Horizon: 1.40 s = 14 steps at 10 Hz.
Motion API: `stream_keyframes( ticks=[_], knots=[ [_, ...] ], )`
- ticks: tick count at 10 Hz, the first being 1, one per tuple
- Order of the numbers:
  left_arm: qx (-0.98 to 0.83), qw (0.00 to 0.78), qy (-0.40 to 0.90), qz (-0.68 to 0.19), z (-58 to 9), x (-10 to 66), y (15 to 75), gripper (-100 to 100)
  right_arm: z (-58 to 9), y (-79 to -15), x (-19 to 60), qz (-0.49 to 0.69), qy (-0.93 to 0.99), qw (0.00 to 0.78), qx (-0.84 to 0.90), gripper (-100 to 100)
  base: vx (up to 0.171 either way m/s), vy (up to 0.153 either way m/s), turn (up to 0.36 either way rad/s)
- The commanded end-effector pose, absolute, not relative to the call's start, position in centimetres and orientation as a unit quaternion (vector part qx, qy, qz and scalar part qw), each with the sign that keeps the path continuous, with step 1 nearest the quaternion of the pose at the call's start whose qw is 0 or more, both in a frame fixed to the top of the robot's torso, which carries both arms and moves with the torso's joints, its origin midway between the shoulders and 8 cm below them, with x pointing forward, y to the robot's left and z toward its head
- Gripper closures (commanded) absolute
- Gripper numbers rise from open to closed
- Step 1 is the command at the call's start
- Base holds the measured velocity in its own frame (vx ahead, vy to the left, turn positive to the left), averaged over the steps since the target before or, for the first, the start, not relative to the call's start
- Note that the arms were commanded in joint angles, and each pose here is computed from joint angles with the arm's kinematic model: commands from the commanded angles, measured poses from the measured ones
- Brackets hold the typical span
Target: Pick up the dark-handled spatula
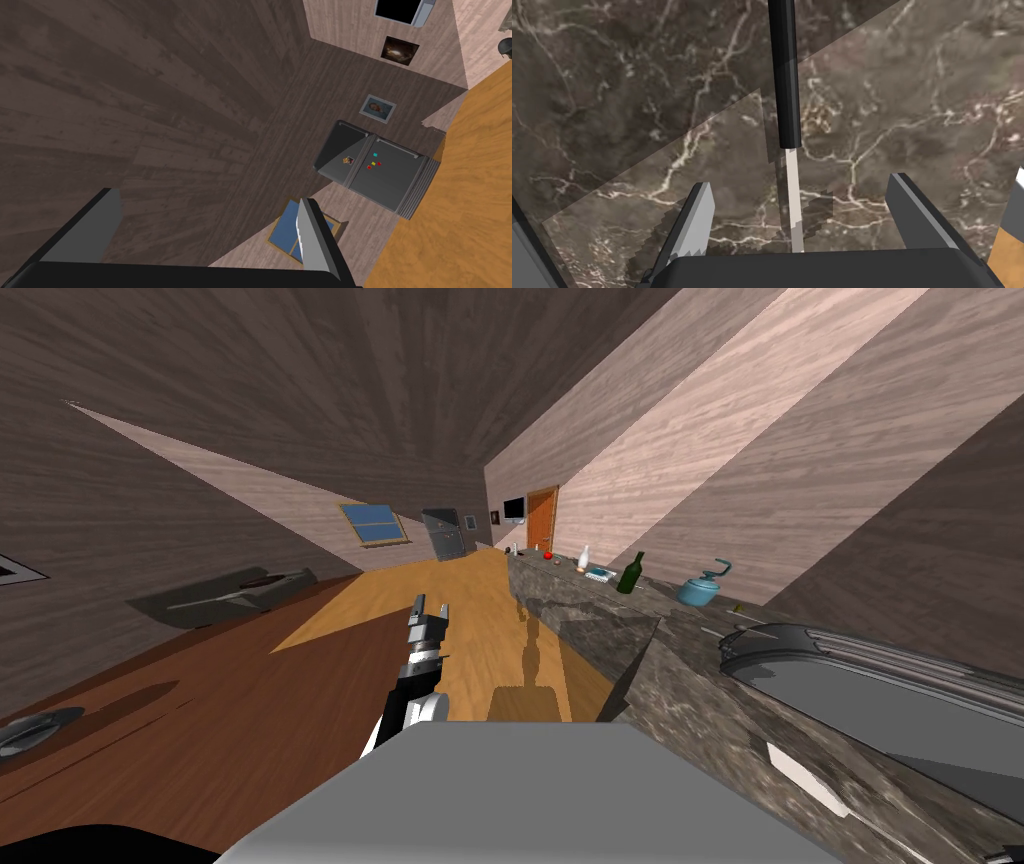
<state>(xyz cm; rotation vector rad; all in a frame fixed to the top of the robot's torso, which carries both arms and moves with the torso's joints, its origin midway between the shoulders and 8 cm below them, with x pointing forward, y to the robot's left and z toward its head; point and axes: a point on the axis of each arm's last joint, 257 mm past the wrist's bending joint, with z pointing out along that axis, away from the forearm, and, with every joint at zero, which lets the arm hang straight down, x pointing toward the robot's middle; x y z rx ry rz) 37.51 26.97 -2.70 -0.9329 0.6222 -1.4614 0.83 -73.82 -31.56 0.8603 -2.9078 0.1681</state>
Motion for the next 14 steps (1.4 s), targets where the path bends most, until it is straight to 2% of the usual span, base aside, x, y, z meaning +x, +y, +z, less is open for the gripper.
stream_keyframes(
  ticks=[1,5,8,10,14],
  knots=[
    [-0.403,0.605,0.269,-0.632,-2.7,37.5,27.0,0,-29.9,-75.2,1.8,0.072,-0.953,0.057,0.288,-100,0.009,0.126,-0.185],
    [-0.403,0.605,0.269,-0.632,-2.7,37.5,27.0,0,-24.9,-78.8,5.1,0.123,-0.942,0.059,0.305,-100,0.077,0.139,-0.274],
    [-0.403,0.605,0.269,-0.632,-2.7,37.5,27.0,0,-23.4,-79.3,6.4,0.131,-0.938,0.057,0.314,-100,0.052,0.101,-0.135],
    [-0.403,0.605,0.269,-0.632,-2.7,37.5,27.0,0,-24.1,-78.3,6.8,0.118,-0.939,0.050,0.319,-100,0.081,0.017,-0.078],
    [-0.403,0.605,0.269,-0.632,-2.7,37.5,27.0,0,-28.6,-74.6,6.6,0.070,-0.949,0.019,0.308,-100,0.026,-0.107,0.138]
  ],
)
